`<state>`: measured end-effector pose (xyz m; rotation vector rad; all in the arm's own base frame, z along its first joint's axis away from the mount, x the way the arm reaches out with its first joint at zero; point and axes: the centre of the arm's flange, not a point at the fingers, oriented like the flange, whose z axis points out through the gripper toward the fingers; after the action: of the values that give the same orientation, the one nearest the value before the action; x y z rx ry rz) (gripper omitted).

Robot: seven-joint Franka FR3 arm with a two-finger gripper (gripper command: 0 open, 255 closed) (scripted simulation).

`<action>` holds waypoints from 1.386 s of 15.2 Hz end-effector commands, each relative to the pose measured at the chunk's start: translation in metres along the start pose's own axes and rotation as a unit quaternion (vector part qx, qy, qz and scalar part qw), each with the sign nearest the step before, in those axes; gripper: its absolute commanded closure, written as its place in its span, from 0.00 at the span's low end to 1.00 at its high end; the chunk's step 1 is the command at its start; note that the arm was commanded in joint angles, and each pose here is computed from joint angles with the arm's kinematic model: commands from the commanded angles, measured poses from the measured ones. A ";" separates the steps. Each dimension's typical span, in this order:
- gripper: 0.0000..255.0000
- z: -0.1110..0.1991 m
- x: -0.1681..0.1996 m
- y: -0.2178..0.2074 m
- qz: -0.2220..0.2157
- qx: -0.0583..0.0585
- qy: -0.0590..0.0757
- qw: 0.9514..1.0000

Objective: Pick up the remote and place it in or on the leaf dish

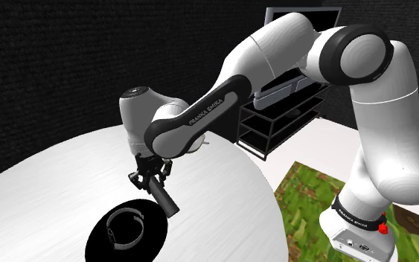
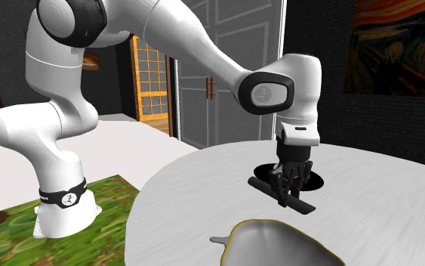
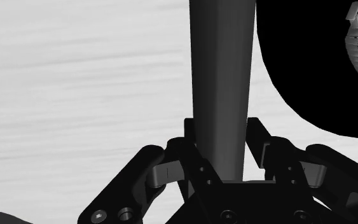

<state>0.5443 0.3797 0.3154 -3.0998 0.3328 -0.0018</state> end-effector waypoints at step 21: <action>1.00 -0.076 -0.001 -0.005 -0.002 0.006 0.001 1.000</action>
<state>0.5441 0.3824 0.3863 -3.0893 0.3262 -0.0084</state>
